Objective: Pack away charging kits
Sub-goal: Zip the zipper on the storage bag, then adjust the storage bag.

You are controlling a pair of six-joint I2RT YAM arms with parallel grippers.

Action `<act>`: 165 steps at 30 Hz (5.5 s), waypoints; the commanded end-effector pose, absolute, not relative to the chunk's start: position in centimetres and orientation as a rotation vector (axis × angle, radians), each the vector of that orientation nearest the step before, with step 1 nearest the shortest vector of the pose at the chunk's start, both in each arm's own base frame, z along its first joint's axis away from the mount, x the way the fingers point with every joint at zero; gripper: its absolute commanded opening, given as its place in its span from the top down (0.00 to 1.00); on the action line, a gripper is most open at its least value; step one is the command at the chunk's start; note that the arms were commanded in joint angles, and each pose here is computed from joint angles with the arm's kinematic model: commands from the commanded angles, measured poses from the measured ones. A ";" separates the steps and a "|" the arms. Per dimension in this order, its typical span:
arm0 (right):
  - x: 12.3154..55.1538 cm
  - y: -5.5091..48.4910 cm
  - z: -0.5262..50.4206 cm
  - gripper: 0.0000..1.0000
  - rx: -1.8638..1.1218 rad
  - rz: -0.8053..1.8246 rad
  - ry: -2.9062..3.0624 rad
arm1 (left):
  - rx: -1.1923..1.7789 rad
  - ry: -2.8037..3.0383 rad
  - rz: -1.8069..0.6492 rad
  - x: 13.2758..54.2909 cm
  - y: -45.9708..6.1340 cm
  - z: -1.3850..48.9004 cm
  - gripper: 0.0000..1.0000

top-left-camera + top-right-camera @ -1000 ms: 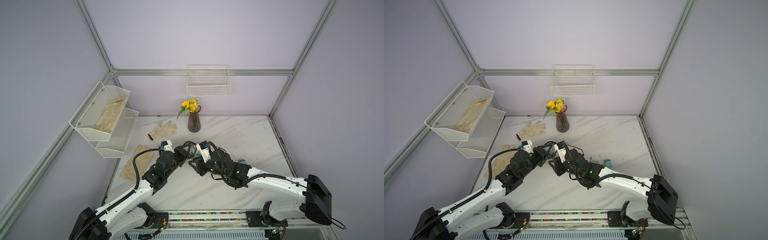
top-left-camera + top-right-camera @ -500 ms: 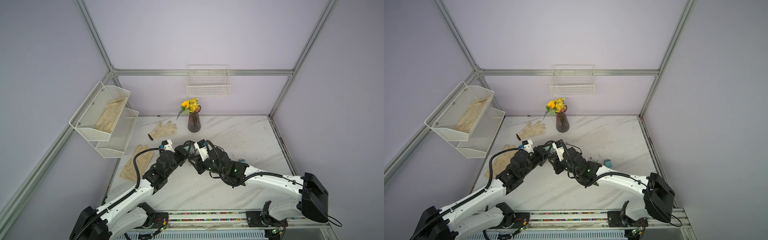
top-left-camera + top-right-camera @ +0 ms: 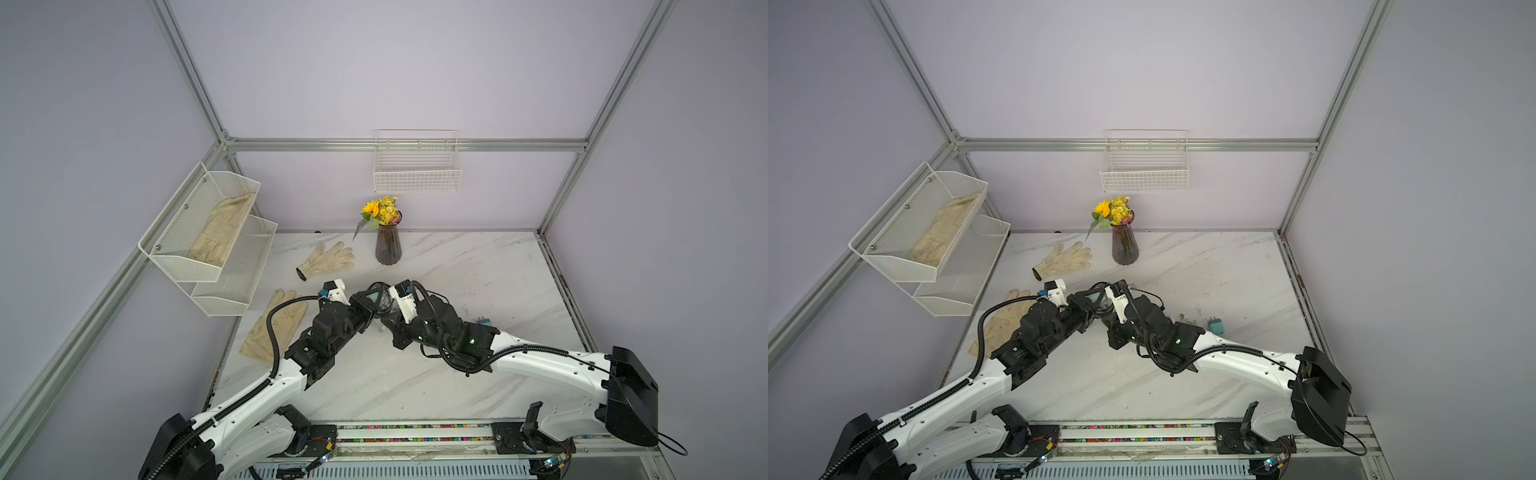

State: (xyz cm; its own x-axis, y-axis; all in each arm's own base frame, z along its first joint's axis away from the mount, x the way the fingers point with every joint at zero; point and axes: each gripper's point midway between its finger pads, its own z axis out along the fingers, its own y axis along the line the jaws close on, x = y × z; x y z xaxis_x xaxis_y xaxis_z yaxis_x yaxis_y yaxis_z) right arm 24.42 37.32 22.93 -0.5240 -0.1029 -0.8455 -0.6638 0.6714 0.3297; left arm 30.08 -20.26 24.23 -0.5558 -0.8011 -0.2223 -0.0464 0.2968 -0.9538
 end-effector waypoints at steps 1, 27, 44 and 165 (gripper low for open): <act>24.9 35.3 23.0 1.00 -0.638 0.648 2.064 | -0.646 1.707 -1.347 30.5 -19.5 31.2 0.89; 25.5 37.4 20.9 1.00 -0.873 0.643 2.183 | -0.363 1.802 -1.550 29.5 -19.8 32.8 1.00; 24.6 34.5 21.5 1.00 -0.951 0.629 2.237 | -0.167 1.857 -1.593 28.2 -18.8 33.3 1.00; 25.2 25.6 31.0 1.00 0.103 1.729 1.673 | -0.017 1.472 -1.781 28.8 -30.5 34.2 0.69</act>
